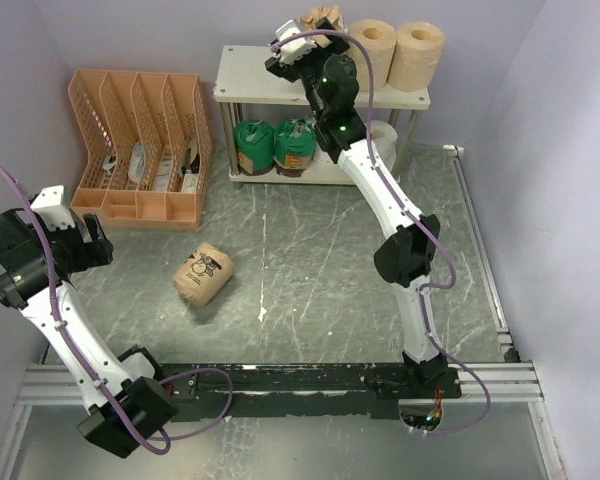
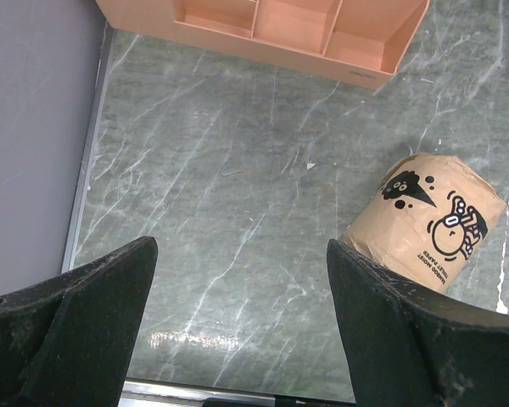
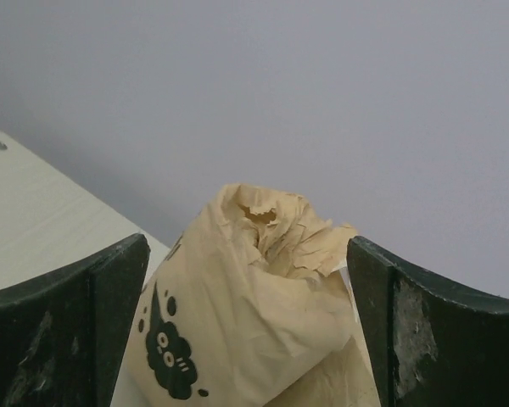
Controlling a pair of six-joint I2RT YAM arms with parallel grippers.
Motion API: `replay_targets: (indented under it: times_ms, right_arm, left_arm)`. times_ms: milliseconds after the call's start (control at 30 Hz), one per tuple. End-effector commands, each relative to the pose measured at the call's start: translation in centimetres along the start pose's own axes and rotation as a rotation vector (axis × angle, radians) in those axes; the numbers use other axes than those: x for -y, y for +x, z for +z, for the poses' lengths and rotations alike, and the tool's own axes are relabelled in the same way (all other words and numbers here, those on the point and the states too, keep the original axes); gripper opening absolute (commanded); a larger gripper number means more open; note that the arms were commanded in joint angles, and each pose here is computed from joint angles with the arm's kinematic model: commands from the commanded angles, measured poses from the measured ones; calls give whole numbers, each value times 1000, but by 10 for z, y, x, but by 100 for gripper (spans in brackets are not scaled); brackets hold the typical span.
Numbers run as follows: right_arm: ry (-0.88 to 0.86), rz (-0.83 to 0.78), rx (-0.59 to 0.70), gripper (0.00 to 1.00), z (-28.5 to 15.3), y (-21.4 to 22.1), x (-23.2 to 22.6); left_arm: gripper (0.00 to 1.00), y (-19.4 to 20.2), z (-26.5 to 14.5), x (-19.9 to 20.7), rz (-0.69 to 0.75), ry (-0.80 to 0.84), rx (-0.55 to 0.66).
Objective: Place and organize the paper towels onto the shelf
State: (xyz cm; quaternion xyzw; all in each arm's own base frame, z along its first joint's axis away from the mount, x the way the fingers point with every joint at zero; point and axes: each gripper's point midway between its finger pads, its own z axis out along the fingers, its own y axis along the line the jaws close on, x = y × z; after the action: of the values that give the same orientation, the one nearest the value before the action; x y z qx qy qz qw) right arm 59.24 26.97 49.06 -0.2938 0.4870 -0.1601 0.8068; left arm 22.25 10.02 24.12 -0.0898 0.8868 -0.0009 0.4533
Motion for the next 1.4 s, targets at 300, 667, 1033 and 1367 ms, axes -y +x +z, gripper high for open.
replay_targets:
  times_ms: [300, 667, 1033, 1367]
  right_arm:
    - [215, 318, 290, 100, -131, -147, 44]
    - [-272, 1104, -136, 100, -274, -17, -203]
    - [-589, 1526, -308, 100, -309, 14, -344]
    - [-786, 1696, -307, 100, -317, 6, -399]
  left_arm:
    - [93, -5, -3, -5, 1, -29, 30]
    - [92, -2, 3, -3, -6, 2, 4]
    - [91, -1, 6, -5, -12, 6, -8]
    - [90, -1, 6, -3, -9, 14, -8]
